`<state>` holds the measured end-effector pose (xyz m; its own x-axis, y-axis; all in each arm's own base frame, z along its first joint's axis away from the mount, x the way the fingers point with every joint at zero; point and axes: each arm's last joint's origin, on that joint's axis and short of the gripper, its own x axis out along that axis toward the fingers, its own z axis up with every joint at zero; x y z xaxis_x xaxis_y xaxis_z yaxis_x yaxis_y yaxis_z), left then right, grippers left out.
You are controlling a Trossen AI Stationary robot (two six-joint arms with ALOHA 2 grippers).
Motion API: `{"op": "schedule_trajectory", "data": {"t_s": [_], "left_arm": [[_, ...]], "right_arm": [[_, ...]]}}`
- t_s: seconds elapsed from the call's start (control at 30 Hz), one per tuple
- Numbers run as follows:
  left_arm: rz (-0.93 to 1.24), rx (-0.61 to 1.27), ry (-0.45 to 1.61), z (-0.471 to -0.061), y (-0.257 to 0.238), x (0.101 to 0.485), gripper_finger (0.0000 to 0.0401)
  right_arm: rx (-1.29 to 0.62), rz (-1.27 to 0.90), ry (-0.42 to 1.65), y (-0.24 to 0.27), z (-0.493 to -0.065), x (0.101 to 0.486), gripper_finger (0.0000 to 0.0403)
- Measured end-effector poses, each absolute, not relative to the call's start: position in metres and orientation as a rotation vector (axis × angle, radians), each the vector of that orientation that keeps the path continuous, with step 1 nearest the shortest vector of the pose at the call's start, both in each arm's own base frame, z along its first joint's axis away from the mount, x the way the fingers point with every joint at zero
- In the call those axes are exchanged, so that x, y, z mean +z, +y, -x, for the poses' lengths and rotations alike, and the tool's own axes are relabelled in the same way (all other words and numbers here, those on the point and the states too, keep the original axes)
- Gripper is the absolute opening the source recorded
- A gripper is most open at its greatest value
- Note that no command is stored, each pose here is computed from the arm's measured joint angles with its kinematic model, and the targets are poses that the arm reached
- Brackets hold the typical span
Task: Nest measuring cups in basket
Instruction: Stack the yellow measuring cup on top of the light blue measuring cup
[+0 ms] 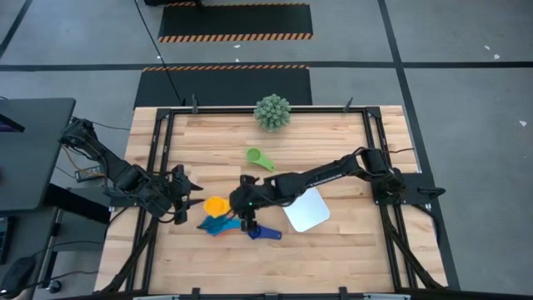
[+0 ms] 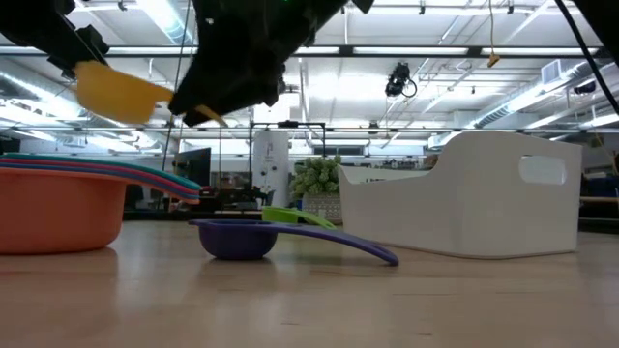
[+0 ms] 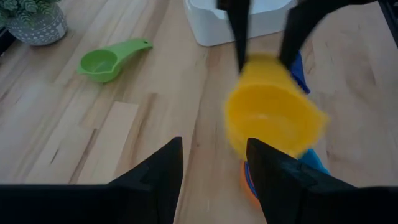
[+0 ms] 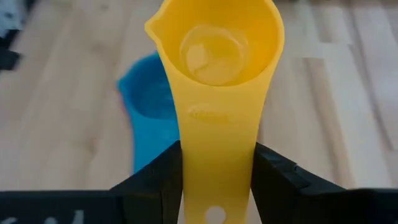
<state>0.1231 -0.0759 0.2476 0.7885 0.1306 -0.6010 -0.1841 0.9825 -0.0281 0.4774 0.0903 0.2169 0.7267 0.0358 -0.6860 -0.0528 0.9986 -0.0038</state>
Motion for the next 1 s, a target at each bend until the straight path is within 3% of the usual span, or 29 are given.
{"op": "schedule_trajectory", "data": {"t_s": [0.37, 1.0], "left_arm": [[0.102, 0.161, 0.619, -0.125, -0.077, 0.25, 0.0182], [0.093, 0.147, 0.603, -0.126, -0.078, 0.251, 0.0182]], "right_arm": [[0.09, -0.036, 0.69, 0.123, -0.482, 0.205, 0.0164], [0.078, -0.036, 0.738, 0.129, -0.488, 0.172, 0.0164]]}}
